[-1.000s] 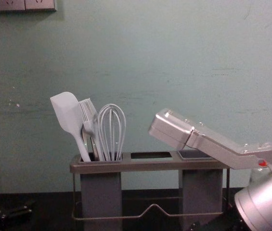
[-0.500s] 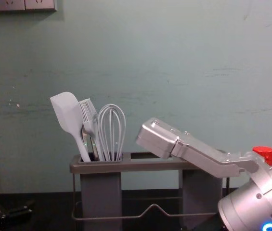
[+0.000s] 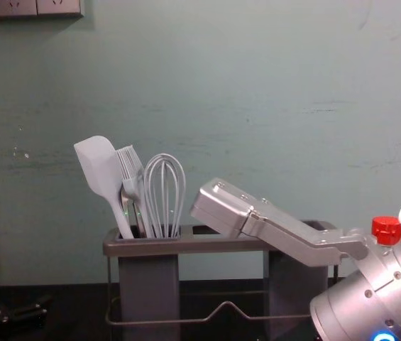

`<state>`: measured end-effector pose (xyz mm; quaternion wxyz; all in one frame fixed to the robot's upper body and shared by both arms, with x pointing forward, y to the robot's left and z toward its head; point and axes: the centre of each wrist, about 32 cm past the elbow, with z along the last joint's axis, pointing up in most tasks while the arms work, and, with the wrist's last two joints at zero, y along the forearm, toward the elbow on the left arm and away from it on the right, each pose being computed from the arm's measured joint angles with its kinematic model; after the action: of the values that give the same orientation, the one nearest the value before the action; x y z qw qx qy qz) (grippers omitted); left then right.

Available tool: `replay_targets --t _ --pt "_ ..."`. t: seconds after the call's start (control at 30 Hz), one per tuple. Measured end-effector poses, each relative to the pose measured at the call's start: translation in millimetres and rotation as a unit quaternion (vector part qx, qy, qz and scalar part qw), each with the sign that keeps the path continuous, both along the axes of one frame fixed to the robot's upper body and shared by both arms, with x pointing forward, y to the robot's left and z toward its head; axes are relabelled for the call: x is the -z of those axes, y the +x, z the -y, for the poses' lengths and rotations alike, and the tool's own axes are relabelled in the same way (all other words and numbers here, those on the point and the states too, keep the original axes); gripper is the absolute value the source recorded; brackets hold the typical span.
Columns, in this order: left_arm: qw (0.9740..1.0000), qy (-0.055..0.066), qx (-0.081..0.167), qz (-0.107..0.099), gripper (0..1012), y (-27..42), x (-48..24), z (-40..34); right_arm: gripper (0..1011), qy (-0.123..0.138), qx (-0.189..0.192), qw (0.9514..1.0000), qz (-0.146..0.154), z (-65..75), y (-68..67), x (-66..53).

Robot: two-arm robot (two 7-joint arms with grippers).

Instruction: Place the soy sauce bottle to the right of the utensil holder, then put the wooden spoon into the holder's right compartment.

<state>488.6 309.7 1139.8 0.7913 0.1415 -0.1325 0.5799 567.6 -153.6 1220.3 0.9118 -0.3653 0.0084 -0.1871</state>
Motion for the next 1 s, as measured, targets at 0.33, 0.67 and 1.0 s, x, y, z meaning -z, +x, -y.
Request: replay_targets --t 0.33,0.67,1.0 --pt "1.0000 0.000 0.000 0.000 1005 0.0 0.0 0.0 1002 0.001 0.000 1.0000 -0.001 -2.4 1.2 3.0" --pt "1.0000 0.000 0.000 0.000 1005 0.0 0.0 0.0 1003 0.003 -0.001 1.0000 -0.003 -4.4 2.0 6.3" --pt "1.0000 0.000 0.000 0.000 1005 0.0 0.0 0.0 1002 0.004 -0.003 1.0000 -0.005 -4.8 2.5 8.2"
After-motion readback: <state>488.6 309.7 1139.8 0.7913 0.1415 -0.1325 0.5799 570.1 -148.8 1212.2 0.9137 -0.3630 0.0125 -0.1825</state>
